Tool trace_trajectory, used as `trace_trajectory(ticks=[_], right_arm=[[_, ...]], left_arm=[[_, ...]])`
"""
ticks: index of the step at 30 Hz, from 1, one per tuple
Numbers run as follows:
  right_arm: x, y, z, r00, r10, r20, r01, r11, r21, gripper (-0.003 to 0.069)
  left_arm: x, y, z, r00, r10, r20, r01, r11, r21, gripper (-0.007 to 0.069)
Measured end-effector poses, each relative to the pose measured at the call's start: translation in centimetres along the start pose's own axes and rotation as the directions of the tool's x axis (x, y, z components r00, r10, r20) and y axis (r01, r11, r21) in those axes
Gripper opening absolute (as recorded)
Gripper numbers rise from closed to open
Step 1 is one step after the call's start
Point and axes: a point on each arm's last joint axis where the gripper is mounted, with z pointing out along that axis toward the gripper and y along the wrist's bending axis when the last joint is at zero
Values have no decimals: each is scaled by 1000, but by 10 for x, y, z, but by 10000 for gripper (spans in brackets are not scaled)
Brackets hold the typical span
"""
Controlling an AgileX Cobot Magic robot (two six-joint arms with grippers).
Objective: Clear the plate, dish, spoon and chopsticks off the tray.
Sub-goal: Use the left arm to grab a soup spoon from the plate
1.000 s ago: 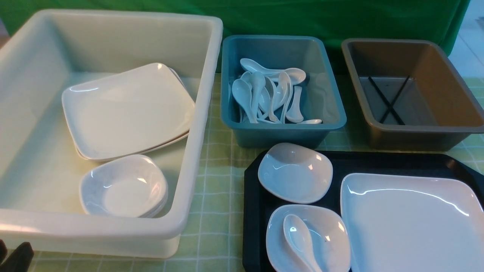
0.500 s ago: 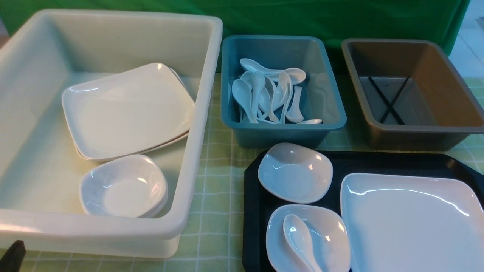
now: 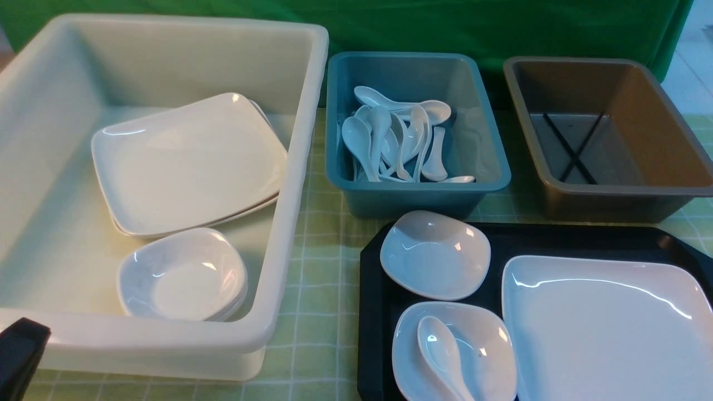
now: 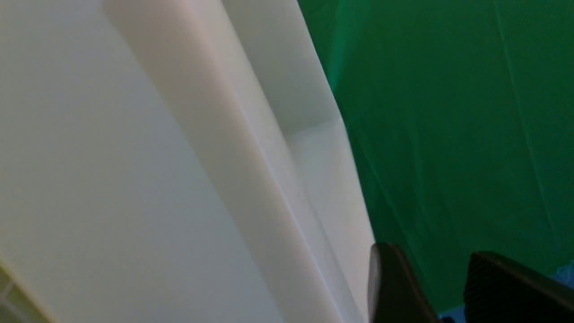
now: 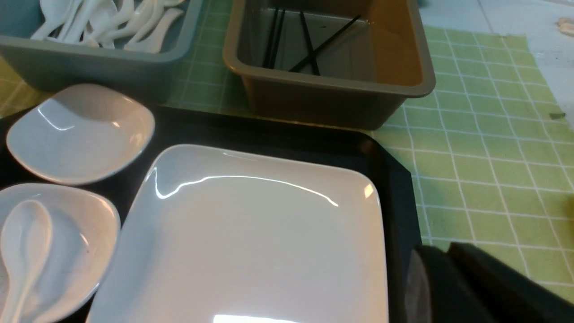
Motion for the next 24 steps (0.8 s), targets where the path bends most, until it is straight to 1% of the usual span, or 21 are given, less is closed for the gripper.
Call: trace_trajectory(ticks=[1, 2, 4, 5, 6, 9, 10, 11, 12, 14, 15, 16, 17, 18, 19, 20, 21, 22, 23, 24], right_arm=[[0, 0, 0, 1000, 0, 0, 0, 1000, 0, 42], [0, 0, 0, 1000, 0, 0, 0, 1000, 0, 45], [0, 0, 0, 1000, 1, 0, -1, 1000, 0, 48], [0, 0, 0, 1000, 1, 0, -1, 1000, 0, 50], [0, 0, 0, 1000, 1, 0, -1, 1000, 0, 52], [0, 0, 0, 1000, -1, 0, 1, 1000, 0, 57], [0, 0, 0, 1000, -5, 1, 5, 1000, 0, 60], [-1, 0, 2, 1000, -12, -1, 12, 1000, 0, 62], [-1, 0, 2, 1000, -16, -1, 16, 1000, 0, 62], [-2, 0, 4, 1000, -23, -4, 23, 1000, -1, 64], [-2, 0, 4, 1000, -23, -4, 23, 1000, -1, 65], [-2, 0, 4, 1000, -24, -5, 24, 1000, -1, 67], [-2, 0, 4, 1000, -25, -5, 25, 1000, -1, 68], [-2, 0, 4, 1000, -26, -5, 26, 1000, -1, 69], [-2, 0, 4, 1000, -25, -5, 25, 1000, -1, 71], [-2, 0, 4, 1000, -25, -5, 25, 1000, -1, 71], [-2, 0, 4, 1000, -25, -5, 25, 1000, -1, 71], [-2, 0, 4, 1000, -25, -11, 25, 1000, -1, 71], [-2, 0, 4, 1000, -25, -11, 25, 1000, -1, 71], [-1, 0, 4, 1000, -25, -14, 25, 1000, -1, 73]], left_arm=[[-1, 0, 0, 1000, -6, 8, 6, 1000, 2, 225], [-2, -1, 0, 999, -39, 27, 39, 999, 9, 225], [-2, -2, 0, 997, -70, 20, 70, 997, 14, 220], [-2, -8, -1, 997, -74, -15, 75, 997, 22, 207], [-4, -23, -4, 998, -49, -46, 51, 997, 57, 173], [-15, -64, -10, 995, 51, -90, -40, 992, 121, 81], [-21, -84, -10, 987, 112, -117, -96, 987, 130, 43], [-24, -103, -7, 965, 183, -190, -163, 980, 117, 10], [-28, -116, -4, 948, 225, -227, -206, 973, 106, 3], [-31, -139, 7, 861, 315, -401, -317, 946, 61, -11], [-33, -142, 10, 859, 320, -399, -324, 944, 59, -11], [-34, -155, 22, 752, 357, -554, -407, 913, 36, -14], [-36, -163, 39, 647, 363, -670, -467, 884, 27, -15], [-39, -171, 49, 589, 366, -720, -493, 869, 39, -16], [-39, -174, 69, 511, 341, -789, -506, 861, 45, -17], [-39, -175, 72, 502, 336, -797, -504, 863, 46, -17], [-37, -174, 80, 478, 320, -818, -497, 866, 49, -17], [-26, -170, 102, 412, 255, -875, -449, 892, 49, -17], [-25, -168, 105, 408, 247, -879, -444, 895, 46, -17], [-15, -164, 114, 356, 210, -911, -421, 906, 45, -17]])
